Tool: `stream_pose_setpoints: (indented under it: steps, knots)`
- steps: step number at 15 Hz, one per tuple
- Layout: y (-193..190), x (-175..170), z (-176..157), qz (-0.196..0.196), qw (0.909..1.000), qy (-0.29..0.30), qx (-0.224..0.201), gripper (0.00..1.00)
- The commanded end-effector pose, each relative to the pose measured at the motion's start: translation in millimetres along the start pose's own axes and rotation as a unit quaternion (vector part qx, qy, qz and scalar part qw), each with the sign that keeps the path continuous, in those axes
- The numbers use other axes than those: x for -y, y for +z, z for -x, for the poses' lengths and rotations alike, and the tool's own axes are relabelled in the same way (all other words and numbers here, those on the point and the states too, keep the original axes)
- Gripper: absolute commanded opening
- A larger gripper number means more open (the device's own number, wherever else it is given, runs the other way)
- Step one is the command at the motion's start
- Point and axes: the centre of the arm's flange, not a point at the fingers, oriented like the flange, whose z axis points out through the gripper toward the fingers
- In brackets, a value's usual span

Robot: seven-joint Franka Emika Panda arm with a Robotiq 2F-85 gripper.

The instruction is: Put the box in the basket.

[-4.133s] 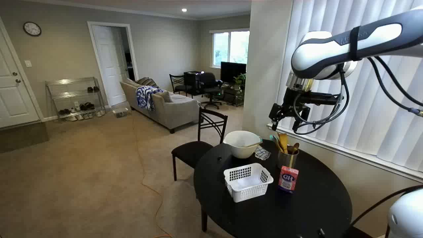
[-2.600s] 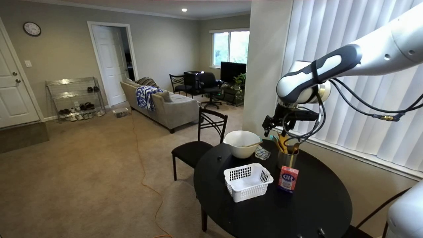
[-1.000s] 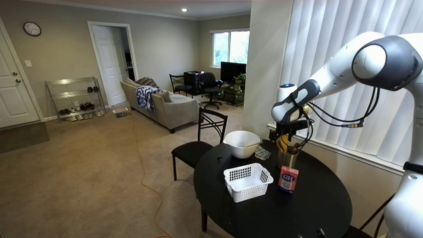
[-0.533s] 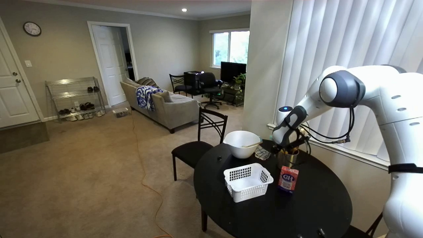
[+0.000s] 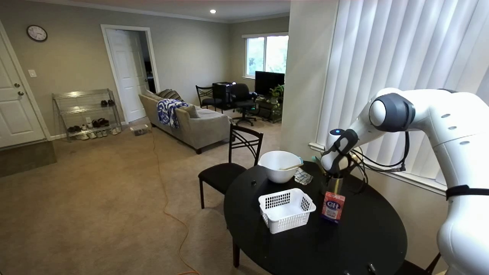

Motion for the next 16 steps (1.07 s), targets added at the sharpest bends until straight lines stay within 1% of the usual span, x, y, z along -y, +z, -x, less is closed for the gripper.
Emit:
stream_pose_setpoints:
  steps: [1,4,7,9,12,16]
  knots:
    - [18.6,-12.9,7.8,-0.045,0.9969,-0.065,0.002,1.00]
    - [36.5,-11.9,18.3,-0.064,0.9935,-0.091,0.021,1.00]
    - [53.8,-10.9,27.1,-0.068,0.9908,-0.102,0.056,1.00]
    - [58.7,-9.7,26.7,-0.071,0.9899,-0.102,0.068,1.00]
    - [53.2,-9.7,22.1,-0.075,0.9895,-0.103,0.069,1.00]
    - [25.8,-19.5,22.1,-0.070,0.9919,-0.095,0.046,1.00]
